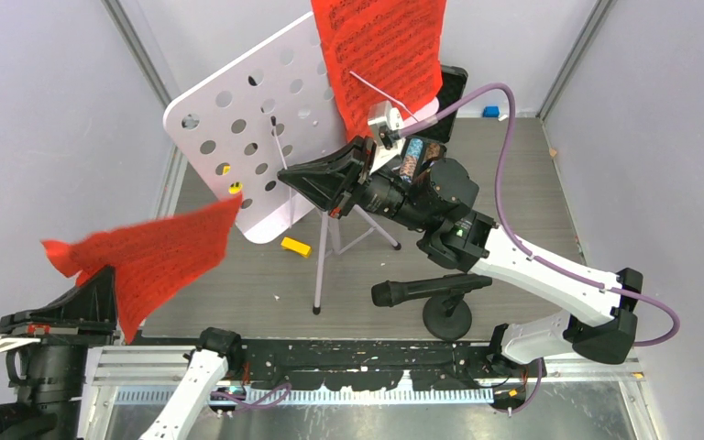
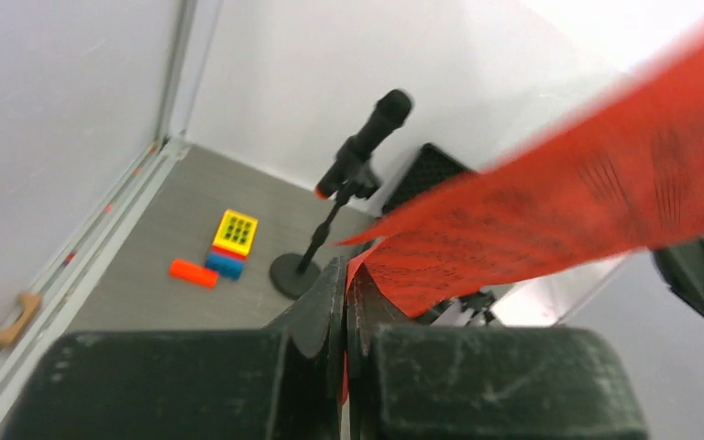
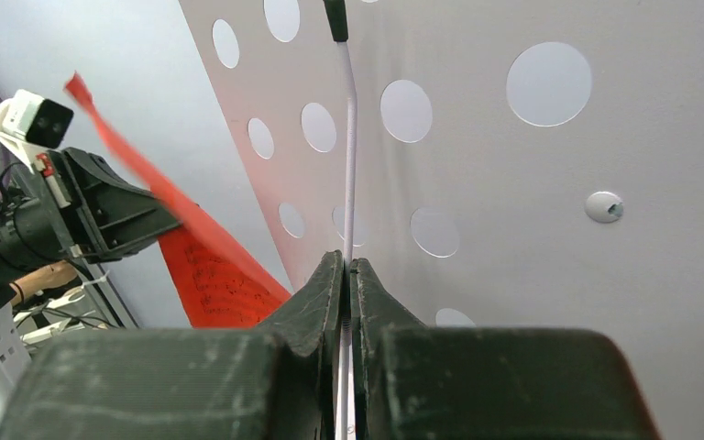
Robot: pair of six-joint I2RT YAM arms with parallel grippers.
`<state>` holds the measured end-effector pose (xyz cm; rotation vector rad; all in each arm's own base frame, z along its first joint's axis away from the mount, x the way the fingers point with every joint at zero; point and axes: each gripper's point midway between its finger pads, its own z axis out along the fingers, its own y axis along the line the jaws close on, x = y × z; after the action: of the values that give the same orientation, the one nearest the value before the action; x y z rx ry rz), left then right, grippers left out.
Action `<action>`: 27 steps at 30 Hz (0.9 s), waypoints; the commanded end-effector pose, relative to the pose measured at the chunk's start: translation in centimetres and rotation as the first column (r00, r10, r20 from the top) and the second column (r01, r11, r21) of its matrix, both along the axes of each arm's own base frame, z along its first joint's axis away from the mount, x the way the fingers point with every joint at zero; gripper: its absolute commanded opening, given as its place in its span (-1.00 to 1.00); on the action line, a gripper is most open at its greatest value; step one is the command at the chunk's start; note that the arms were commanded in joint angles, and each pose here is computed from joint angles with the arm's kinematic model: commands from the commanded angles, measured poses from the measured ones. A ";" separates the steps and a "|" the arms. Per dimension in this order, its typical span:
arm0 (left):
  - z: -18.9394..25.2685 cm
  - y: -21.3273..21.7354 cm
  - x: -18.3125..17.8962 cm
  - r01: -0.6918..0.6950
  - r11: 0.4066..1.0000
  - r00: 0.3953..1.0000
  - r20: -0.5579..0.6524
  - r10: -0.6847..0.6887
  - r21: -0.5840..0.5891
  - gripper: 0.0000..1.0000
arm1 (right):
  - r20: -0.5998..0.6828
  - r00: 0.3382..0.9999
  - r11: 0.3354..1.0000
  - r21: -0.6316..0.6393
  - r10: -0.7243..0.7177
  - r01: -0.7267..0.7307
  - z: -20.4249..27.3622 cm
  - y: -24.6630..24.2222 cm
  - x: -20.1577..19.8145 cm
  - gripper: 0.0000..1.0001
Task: Pack up the instrument practice props
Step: Pick up the sheet music from the music stand, then place the sheet music at the center of the board.
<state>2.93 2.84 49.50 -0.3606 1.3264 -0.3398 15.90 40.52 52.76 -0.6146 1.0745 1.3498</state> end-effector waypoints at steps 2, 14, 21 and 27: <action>-3.2 2.7 0.1 -0.173 0.983 0.980 -0.112 0.165 -0.059 -1.00 | -0.028 1.000 0.998 -0.068 -0.008 0.006 -2.7 0.9 0.7 -1.00; -11.5 2.9 5.5 -0.308 0.950 0.879 -0.398 0.264 -0.051 -1.00 | -0.021 0.999 0.995 -0.087 -0.042 0.040 -3.1 0.2 0.9 -1.00; -16.3 1.2 8.3 -0.294 0.954 0.817 -0.533 0.221 -0.056 -1.00 | -0.015 0.999 0.994 -0.095 -0.049 0.048 -3.2 -0.1 0.9 -1.00; -20.5 -2.0 12.0 -0.217 0.969 0.778 -0.620 0.099 -0.118 -1.00 | -0.017 0.998 0.992 -0.106 -0.065 0.062 -3.6 -0.4 1.1 -1.00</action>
<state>12.16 3.13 30.28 -0.7583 1.8603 -0.0939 15.86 39.93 52.55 -0.6082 1.0684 1.3353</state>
